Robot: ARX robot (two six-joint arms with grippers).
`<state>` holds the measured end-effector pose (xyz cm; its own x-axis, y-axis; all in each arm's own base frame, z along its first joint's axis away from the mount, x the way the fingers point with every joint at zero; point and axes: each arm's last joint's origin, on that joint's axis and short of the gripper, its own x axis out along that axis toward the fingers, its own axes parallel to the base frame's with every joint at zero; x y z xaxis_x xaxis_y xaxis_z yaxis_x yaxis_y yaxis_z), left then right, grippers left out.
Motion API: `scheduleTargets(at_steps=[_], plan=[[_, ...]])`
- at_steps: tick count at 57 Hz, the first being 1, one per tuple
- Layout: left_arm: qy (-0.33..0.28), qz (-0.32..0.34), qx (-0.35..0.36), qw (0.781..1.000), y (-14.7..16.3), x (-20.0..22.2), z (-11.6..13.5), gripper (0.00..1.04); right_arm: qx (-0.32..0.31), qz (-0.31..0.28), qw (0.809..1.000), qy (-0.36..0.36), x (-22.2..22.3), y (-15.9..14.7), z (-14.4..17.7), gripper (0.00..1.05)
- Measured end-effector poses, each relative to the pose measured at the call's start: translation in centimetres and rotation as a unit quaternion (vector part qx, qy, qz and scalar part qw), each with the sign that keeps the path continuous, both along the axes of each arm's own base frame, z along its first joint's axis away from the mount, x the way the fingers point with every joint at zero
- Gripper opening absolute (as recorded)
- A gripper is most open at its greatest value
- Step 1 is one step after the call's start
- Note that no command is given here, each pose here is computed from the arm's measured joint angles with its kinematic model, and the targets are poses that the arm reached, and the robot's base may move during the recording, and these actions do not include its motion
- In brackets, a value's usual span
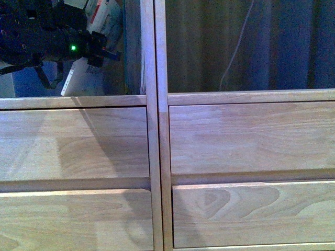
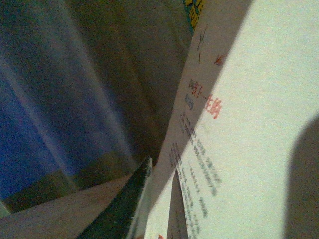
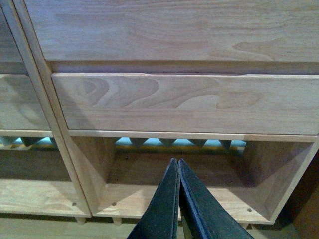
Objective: Organize books on shelf
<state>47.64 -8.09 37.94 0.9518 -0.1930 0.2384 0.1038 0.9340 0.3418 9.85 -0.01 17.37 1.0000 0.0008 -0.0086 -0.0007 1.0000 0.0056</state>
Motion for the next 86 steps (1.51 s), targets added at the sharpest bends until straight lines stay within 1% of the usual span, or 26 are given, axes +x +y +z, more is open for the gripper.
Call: scheduleTargets(at_steps=[13, 19, 20, 21, 22, 26, 37, 43, 52, 55, 61, 65, 71, 72, 73, 74, 76, 78, 82, 86], plan=[[0.013, -0.016, -0.009, 1.0, -0.2, -1.0, -1.6, 0.72, 0.0, -0.001, 1.0, -0.006, -0.1, 0.0, -0.6, 0.03], [0.008, -0.033, -0.014, 0.999, -0.2, -3.1, -1.8, 0.93, 0.0, 0.0, 1.0, -0.006, -0.1, 0.0, -0.6, 0.03], [0.008, -0.035, -0.016, 0.999, -0.2, -3.3, -1.8, 0.95, 0.0, -0.001, 1.0, -0.007, -0.1, 0.0, -0.6, 0.03], [0.007, -0.037, -0.02, 0.999, -0.1, -3.9, -1.8, 0.99, 0.0, -0.001, 1.0, -0.007, -0.1, 0.0, -0.6, 0.03], [0.007, -0.039, -0.021, 0.999, 0.0, -4.1, -1.7, 0.99, 0.0, -0.001, 1.0, -0.007, -0.1, 0.0, -0.6, 0.03], [0.002, -0.051, -0.032, 0.998, 0.2, -5.6, -1.6, 0.97, 0.0, -0.001, 1.0, -0.007, -0.1, 0.0, -0.6, 0.03], [-0.012, -0.064, -0.042, 0.997, 1.7, -11.2, -1.7, 0.97, 0.0, -0.001, 1.0, -0.007, -0.1, 0.0, -0.6, 0.03], [-0.016, -0.053, -0.051, 0.997, 3.2, -14.4, -1.9, 0.97, 0.0, -0.001, 1.0, -0.007, -0.1, 0.0, -0.6, 0.03], [-0.024, -0.038, -0.085, 0.995, 6.1, -20.4, -2.7, 0.97, 0.0, -0.001, 1.0, -0.007, -0.1, 0.0, -0.6, 0.03], [-0.029, -0.041, -0.093, 0.994, 6.8, -22.8, -3.3, 0.97, 0.0, -0.001, 1.0, -0.007, -0.1, 0.0, -0.6, 0.03], [-0.028, -0.057, -0.101, 0.993, 8.0, -28.0, -5.8, 0.97, 0.0, -0.001, 1.0, -0.007, -0.1, 0.0, -0.6, 0.03], [0.001, -0.069, -0.108, 0.992, 8.4, -30.7, -8.1, 0.97, 0.0, -0.001, 1.0, -0.007, -0.1, 0.0, -0.6, 0.03], [0.051, -0.077, -0.122, 0.988, 8.6, -33.4, -11.4, 0.97, 0.0, -0.001, 1.0, -0.007, -0.1, 0.0, -0.6, 0.03], [0.066, -0.063, -0.128, 0.988, 8.5, -33.8, -12.0, 0.94, 0.0, -0.001, 1.0, -0.007, -0.1, 0.0, -0.6, 0.03], [0.079, -0.03, -0.14, 0.986, 8.4, -34.1, -12.3, 0.91, 0.0, 0.0, 1.0, -0.007, -0.1, 0.0, -0.6, 0.03], [0.086, -0.019, -0.144, 0.986, 8.4, -34.3, -12.5, 0.89, 0.0, 0.0, 1.0, -0.007, -0.1, 0.0, -0.6, 0.03], [0.111, 0.024, -0.156, 0.981, 8.1, -35.0, -13.3, 0.82, 0.0, -0.001, 1.0, -0.007, -0.1, 0.0, -0.6, 0.03], [0.122, 0.047, -0.159, 0.979, 8.1, -35.4, -13.8, 0.77, 0.0, -0.001, 1.0, -0.007, -0.1, 0.0, -0.6, 0.03], [0.131, 0.075, -0.163, 0.975, 8.1, -35.7, -14.9, 0.65, 0.0, -0.001, 1.0, -0.007, -0.1, 0.0, -0.6, 0.03], [0.136, 0.08, -0.164, 0.974, 8.2, -35.8, -15.7, 0.54, 0.0, -0.001, 1.0, -0.007, -0.1, 0.0, -0.6, 0.03]])
